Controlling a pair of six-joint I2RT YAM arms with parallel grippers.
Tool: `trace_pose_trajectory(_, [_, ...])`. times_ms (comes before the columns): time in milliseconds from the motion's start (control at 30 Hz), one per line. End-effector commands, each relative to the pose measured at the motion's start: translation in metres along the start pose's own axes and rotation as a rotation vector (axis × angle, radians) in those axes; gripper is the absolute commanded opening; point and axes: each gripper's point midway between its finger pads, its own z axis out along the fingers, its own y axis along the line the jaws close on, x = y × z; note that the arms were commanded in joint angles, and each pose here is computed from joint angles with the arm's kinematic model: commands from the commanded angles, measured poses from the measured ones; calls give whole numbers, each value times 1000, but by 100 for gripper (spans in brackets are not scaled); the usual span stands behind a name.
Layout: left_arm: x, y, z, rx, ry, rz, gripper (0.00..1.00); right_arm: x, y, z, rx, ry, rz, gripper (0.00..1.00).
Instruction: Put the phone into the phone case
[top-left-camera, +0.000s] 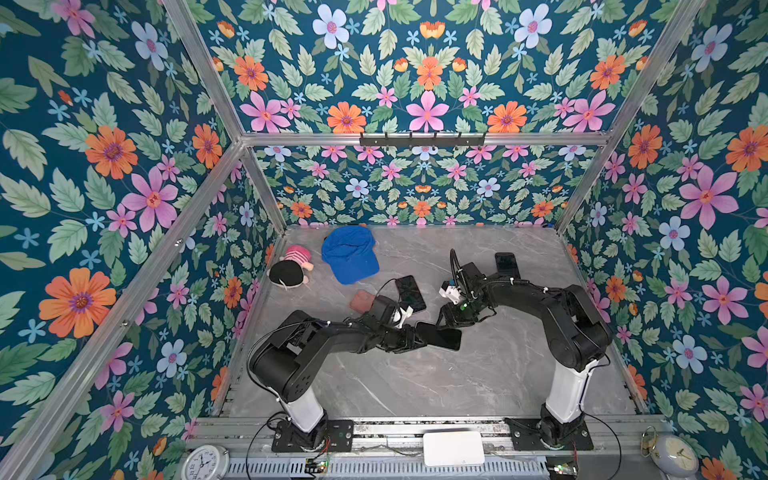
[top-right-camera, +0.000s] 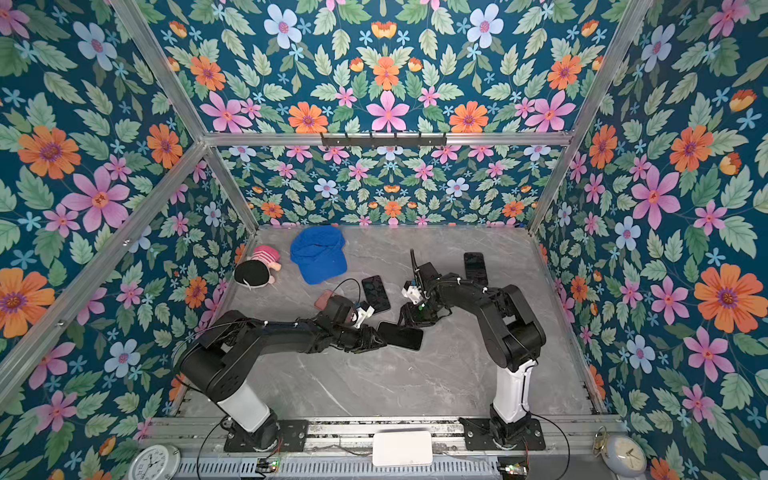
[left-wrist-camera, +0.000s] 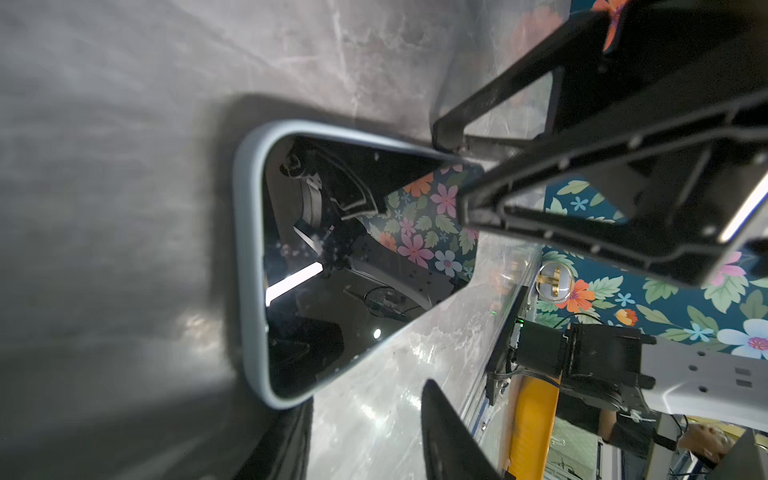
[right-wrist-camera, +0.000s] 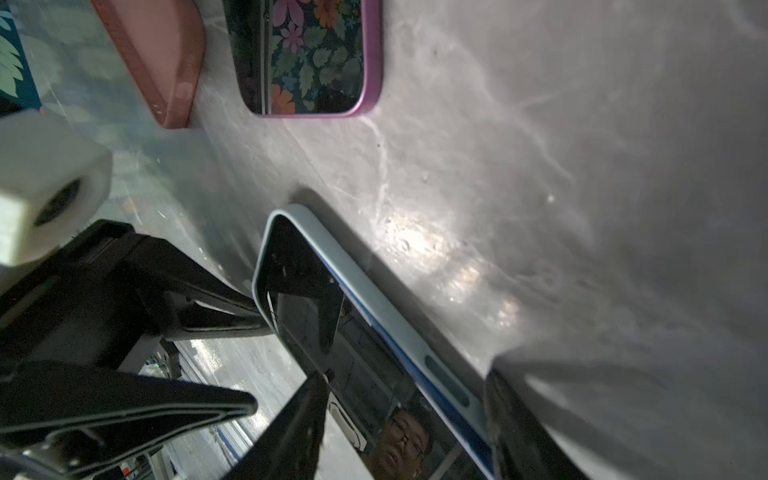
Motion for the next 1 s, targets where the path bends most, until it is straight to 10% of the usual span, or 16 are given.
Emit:
trace_pose_trajectory(0, [-6, -1, 4, 4, -3, 19, 41, 19, 4, -1, -27, 41, 20, 59])
trace_pose_trajectory(633, [-58, -18, 46, 47, 53, 89, 34, 48, -1, -13, -27, -72, 246, 52])
trace_pose_trajectory(967, [-12, -11, 12, -68, 158, -75, 30, 67, 7, -35, 48, -165, 421, 54])
